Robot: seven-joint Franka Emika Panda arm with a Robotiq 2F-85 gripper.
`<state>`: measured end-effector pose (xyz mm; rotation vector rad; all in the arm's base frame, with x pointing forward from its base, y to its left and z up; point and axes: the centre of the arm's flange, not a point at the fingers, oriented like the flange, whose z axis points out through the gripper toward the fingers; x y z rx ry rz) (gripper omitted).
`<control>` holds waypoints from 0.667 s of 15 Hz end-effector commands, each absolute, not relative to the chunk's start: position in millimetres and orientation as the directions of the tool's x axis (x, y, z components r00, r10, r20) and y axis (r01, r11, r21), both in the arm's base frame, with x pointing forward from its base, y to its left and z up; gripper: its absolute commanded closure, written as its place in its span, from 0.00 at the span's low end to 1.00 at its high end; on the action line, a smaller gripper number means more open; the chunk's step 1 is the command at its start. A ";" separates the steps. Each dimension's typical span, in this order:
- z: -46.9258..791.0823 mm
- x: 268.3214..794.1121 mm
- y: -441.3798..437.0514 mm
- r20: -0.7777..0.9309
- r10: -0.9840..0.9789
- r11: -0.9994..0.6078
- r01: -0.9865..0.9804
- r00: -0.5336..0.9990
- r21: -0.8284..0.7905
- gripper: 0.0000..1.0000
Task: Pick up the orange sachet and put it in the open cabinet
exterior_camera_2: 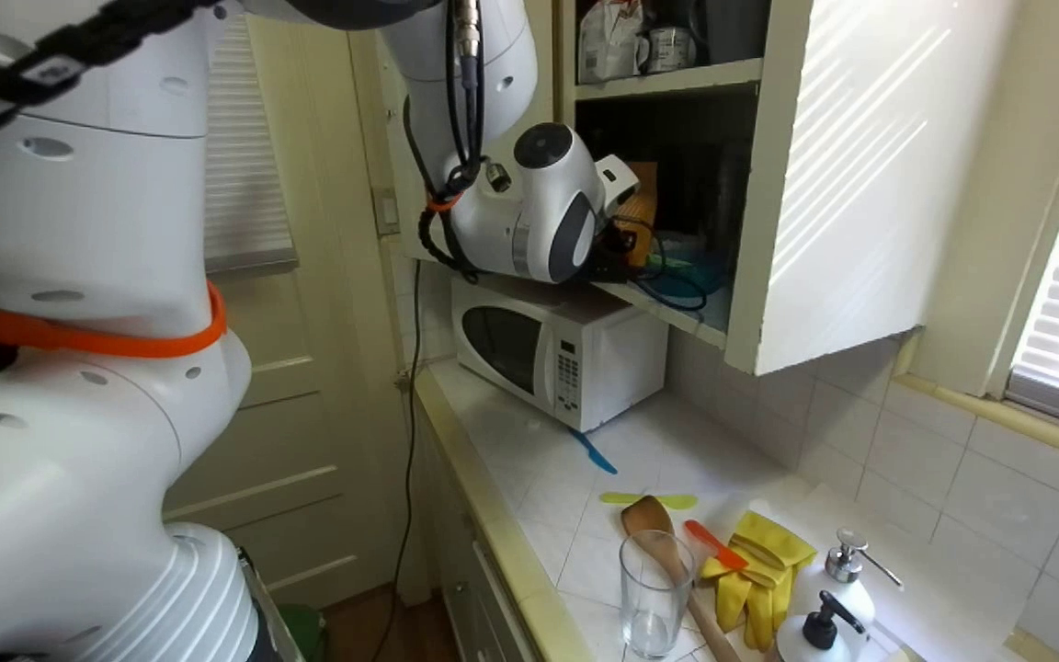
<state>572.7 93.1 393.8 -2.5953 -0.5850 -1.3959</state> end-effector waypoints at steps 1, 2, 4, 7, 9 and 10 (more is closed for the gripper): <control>385.6 573.6 102.3 0.781 0.286 -0.926 0.371 0.555 0.076 1.00; 388.3 565.5 100.0 0.768 0.287 -0.928 0.367 0.573 0.073 1.00; 396.6 553.0 99.3 0.761 0.287 -0.927 0.369 0.581 0.067 1.00; 405.2 536.7 105.0 0.751 0.298 -0.924 0.375 0.589 0.073 1.00; 409.6 526.2 108.7 0.752 0.305 -0.927 0.365 0.585 0.092 1.00; 413.2 521.9 107.1 0.756 0.306 -0.932 0.346 0.579 0.112 1.00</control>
